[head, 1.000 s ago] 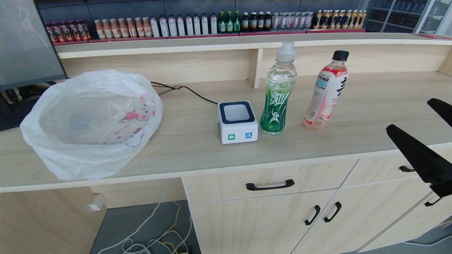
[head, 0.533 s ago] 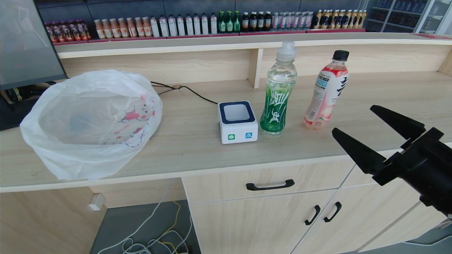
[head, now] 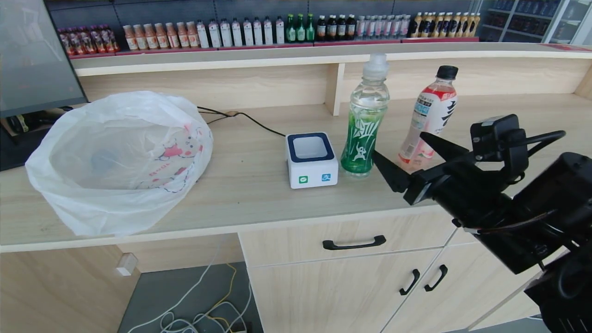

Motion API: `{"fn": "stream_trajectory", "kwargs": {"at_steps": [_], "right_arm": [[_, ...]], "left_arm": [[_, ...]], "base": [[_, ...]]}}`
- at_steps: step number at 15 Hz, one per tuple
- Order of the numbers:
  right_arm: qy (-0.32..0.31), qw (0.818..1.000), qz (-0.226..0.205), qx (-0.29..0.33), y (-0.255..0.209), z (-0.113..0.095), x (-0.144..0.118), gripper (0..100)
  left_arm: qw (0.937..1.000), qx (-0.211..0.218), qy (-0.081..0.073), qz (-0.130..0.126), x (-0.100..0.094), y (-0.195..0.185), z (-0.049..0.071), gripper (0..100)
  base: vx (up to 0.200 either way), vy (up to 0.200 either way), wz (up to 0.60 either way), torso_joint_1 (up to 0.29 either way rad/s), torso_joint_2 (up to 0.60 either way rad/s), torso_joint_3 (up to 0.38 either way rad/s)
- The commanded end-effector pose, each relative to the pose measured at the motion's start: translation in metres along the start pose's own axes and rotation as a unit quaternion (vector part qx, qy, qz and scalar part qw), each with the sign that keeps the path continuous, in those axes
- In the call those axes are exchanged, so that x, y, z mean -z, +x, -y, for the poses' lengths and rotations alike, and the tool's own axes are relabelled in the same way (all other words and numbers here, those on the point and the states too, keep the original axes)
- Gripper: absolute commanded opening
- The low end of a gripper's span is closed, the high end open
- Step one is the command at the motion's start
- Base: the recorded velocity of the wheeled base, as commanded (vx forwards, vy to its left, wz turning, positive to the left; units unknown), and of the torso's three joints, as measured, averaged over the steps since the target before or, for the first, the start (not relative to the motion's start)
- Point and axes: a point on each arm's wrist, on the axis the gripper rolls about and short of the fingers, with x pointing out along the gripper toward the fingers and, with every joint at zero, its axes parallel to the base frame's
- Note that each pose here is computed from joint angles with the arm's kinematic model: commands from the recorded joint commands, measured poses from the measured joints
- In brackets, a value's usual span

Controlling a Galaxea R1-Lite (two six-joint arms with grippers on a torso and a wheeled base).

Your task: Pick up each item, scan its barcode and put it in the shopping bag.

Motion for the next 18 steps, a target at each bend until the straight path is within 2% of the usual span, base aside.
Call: {"fn": "stream_trajectory", "kwargs": {"at_steps": [1,3,5,8,14,18], "right_arm": [[0.003,1.0,-0.011,-0.004,0.016,-0.012,0.014,100],[0.002,1.0,-0.015,0.011,0.021,-0.013,0.02,100],[0.002,0.998,-0.019,0.054,0.028,-0.014,0.024,100],[0.008,0.999,-0.017,0.051,0.032,-0.022,0.024,100],[0.026,0.998,0.011,0.052,0.053,-0.024,0.021,100],[0.037,0.998,0.003,0.057,0.065,-0.024,0.017,100]], "left_arm": [[1.0,0.0,0.0,0.0,0.0,0.0,0.0,100],[1.0,0.0,0.0,0.0,0.0,0.0,0.0,100],[1.0,0.0,0.0,0.0,0.0,0.0,0.0,100],[1.0,0.0,0.0,0.0,0.0,0.0,0.0,100],[1.0,0.0,0.0,0.0,0.0,0.0,0.0,100],[1.0,0.0,0.0,0.0,0.0,0.0,0.0,100]], "base": [[0.0,0.0,0.0,0.0,0.0,0.0],[0.0,0.0,0.0,0.0,0.0,0.0],[0.0,0.0,0.0,0.0,0.0,0.0],[0.0,0.0,0.0,0.0,0.0,0.0],[0.0,0.0,0.0,0.0,0.0,0.0],[0.0,0.0,0.0,0.0,0.0,0.0]]}}
